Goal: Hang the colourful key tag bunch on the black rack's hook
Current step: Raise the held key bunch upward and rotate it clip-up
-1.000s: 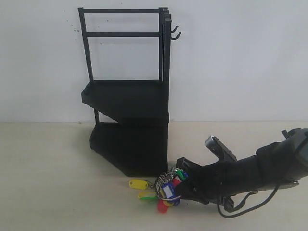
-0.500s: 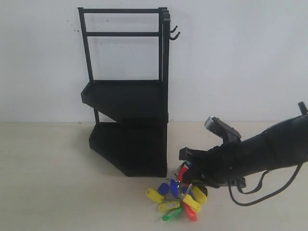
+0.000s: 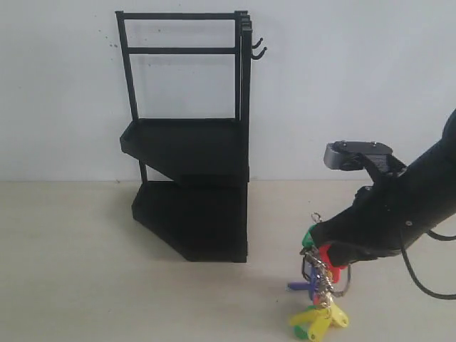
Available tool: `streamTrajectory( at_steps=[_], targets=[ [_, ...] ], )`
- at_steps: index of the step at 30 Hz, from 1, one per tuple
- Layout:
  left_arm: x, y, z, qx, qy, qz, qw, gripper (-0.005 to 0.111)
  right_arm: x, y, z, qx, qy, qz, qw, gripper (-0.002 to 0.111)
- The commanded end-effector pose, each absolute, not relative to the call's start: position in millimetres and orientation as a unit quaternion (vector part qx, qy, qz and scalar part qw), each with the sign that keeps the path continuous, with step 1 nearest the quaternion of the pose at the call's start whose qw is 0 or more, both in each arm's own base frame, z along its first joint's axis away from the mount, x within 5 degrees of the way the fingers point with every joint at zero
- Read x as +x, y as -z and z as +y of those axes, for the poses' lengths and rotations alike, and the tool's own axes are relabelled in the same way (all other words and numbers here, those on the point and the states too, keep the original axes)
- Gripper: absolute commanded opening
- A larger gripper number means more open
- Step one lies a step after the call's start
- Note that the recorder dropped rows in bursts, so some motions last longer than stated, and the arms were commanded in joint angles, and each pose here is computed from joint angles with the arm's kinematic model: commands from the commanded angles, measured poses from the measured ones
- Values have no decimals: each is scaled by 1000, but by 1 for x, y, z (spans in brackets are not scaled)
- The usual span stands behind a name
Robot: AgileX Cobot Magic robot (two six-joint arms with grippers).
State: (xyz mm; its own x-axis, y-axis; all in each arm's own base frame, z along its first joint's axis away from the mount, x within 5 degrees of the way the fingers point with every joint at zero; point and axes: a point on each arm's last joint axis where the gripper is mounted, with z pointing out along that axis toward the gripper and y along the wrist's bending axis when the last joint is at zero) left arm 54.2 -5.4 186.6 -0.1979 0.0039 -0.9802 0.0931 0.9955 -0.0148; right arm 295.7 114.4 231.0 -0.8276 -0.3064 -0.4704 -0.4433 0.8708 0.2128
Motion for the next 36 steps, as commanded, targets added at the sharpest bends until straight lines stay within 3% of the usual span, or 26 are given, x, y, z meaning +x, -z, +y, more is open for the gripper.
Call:
streamTrajectory(
  at_steps=[1, 7, 15, 28, 30, 33, 36],
  targets=[
    [54, -187, -5, 30, 36, 773, 633, 4, 291, -234, 109, -197, -136, 950, 202, 0],
    [54, -187, -5, 30, 36, 773, 633, 4, 291, -223, 109, -202, -135, 955, 169, 0],
    [54, -187, -5, 30, 36, 773, 633, 4, 298, -183, 112, -198, -133, 967, 89, 0],
    [54, -187, -5, 30, 36, 773, 633, 4, 305, -158, 113, -188, -127, 971, 70, 0],
    [54, -187, -5, 30, 36, 773, 633, 4, 306, -158, 113, -187, -127, 971, 74, 8],
    [54, -187, -5, 30, 36, 773, 633, 4, 307, -158, 113, -184, -126, 971, 83, 46],
    [54, -187, -5, 30, 36, 773, 633, 4, 309, -159, 113, -182, -125, 971, 92, 46]
  ],
)
